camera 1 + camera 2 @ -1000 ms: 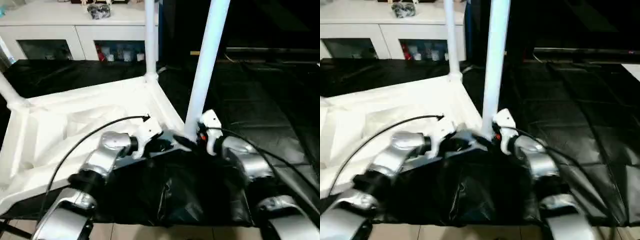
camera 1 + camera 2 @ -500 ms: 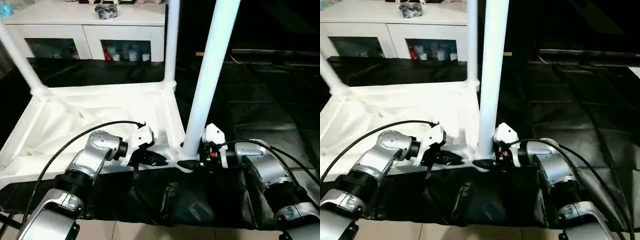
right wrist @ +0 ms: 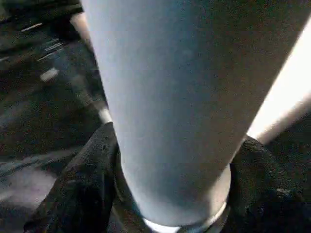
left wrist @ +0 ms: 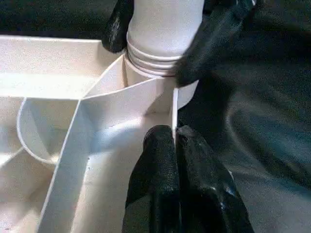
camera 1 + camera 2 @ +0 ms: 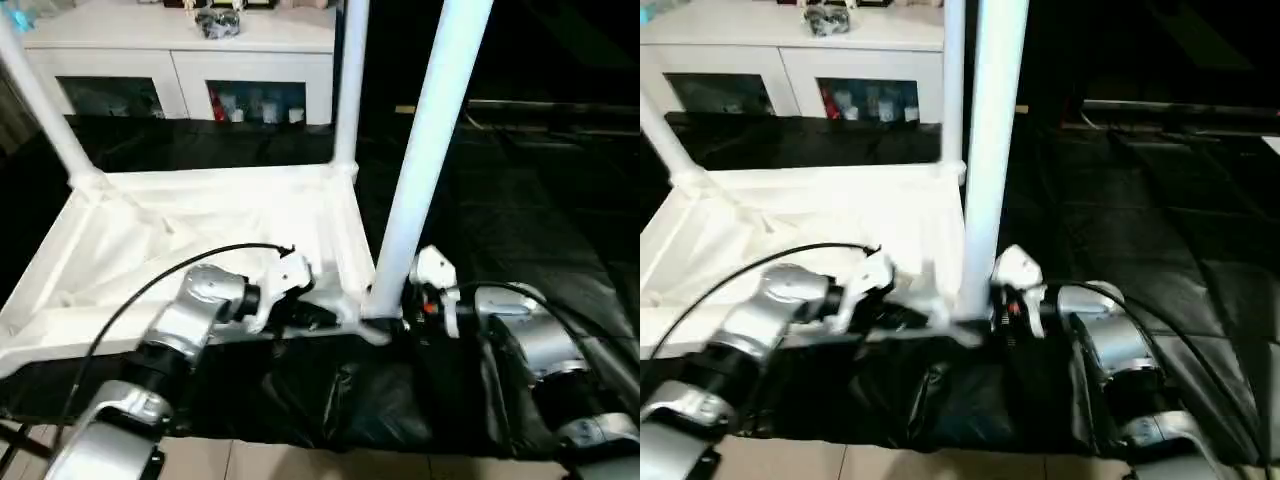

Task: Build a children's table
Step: Rotate leg to tighten

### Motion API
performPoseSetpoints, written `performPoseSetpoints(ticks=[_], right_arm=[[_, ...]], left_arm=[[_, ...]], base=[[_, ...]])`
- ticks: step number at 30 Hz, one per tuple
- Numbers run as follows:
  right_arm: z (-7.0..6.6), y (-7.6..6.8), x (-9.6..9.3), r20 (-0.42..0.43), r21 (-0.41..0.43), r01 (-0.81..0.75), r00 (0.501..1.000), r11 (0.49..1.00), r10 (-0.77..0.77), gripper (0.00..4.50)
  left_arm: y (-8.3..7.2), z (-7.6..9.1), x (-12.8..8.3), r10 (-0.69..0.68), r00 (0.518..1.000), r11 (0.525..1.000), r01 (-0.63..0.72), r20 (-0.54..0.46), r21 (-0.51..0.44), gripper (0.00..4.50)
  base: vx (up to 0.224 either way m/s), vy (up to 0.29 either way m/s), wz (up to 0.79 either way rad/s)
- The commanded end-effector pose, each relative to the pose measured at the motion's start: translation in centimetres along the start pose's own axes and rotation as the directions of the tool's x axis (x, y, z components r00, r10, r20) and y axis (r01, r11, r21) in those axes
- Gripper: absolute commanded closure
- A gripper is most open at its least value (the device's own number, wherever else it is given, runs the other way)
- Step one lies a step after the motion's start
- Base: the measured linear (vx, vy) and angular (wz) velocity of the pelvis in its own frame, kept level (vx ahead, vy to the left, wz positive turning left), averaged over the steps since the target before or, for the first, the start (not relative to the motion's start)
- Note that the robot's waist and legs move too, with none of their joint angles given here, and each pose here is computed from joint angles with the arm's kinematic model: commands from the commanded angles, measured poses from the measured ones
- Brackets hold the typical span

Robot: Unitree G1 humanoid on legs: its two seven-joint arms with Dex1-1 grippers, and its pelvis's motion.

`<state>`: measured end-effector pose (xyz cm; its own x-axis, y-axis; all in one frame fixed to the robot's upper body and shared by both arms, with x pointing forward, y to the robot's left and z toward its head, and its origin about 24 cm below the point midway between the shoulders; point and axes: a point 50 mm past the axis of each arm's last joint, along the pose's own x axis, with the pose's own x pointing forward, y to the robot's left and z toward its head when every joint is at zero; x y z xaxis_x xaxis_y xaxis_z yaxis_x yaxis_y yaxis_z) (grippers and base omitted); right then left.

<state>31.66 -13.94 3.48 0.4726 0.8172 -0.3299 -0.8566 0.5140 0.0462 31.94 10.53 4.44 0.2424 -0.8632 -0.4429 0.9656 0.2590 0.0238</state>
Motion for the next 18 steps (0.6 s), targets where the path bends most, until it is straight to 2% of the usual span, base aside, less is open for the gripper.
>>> performPoseSetpoints(ticks=[1, 3, 7, 10, 12, 13, 14, 15, 18], right_arm=[[-0.2, 1.0, 2.2, -0.001, 0.057, 0.032, 0.999, 0.998, -0.032, 1.79], [-0.2, 0.9, 3.7, 0.017, 0.131, 0.188, 0.981, 0.973, -0.192, 1.8], [0.0, 1.3, 5.2, 0.027, 0.195, 0.308, 0.947, 0.931, -0.319, 1.8], [0.6, 2.3, 6.9, 0.042, 0.249, 0.343, 0.931, 0.906, -0.364, 1.8], [1.2, 3.1, 7.7, 0.075, 0.221, 0.32, 0.936, 0.921, -0.343, 1.8], [1.3, 3.3, 7.8, 0.085, 0.21, 0.314, 0.938, 0.926, -0.337, 1.45], [1.3, 3.3, 7.8, 0.085, 0.21, 0.314, 0.938, 0.926, -0.337, 1.45], [1.6, 3.3, 7.6, 0.11, 0.202, 0.285, 0.944, 0.937, -0.311, 1.1], [1.5, 2.6, 6.8, 0.104, 0.167, 0.276, 0.95, 0.947, -0.295, 1.01]], left_arm=[[0.1, 2.4, 1.6, 0.045, 0.996, 0.998, -0.048, 0.076, 0.042, 4.5], [0.2, 3.1, 2.7, 0.115, 0.989, 0.992, -0.119, 0.094, 0.032, 4.5], [0.2, 3.7, 3.7, 0.177, 0.979, 0.984, -0.179, 0.099, 0.013, 4.5], [0.4, 4.1, 4.5, 0.254, 0.961, 0.967, -0.254, 0.112, -0.014, 4.5], [0.2, 4.2, 4.9, 0.251, 0.961, 0.968, -0.252, 0.115, -0.002, 4.5], [0.1, 4.2, 5.0, 0.247, 0.962, 0.968, -0.249, 0.115, 0.003, 4.5], [0.1, 4.2, 5.0, 0.247, 0.962, 0.968, -0.249, 0.115, 0.003, 4.5], [0.0, 3.9, 4.6, 0.218, 0.969, 0.975, -0.22, 0.117, 0.012, 4.5], [0.1, 3.5, 3.8, 0.185, 0.976, 0.982, -0.189, 0.114, 0.027, 4.5]], base=[[0.0, 0.0, 0.0], [0.0, 0.0, 0.0], [0.0, 0.0, 0.0], [0.0, 0.0, 0.0], [0.0, 0.0, 0.0], [0.0, 0.0, 0.0], [0.0, 0.0, 0.0], [0.0, 0.0, 0.0], [0.0, 0.0, 0.0]])
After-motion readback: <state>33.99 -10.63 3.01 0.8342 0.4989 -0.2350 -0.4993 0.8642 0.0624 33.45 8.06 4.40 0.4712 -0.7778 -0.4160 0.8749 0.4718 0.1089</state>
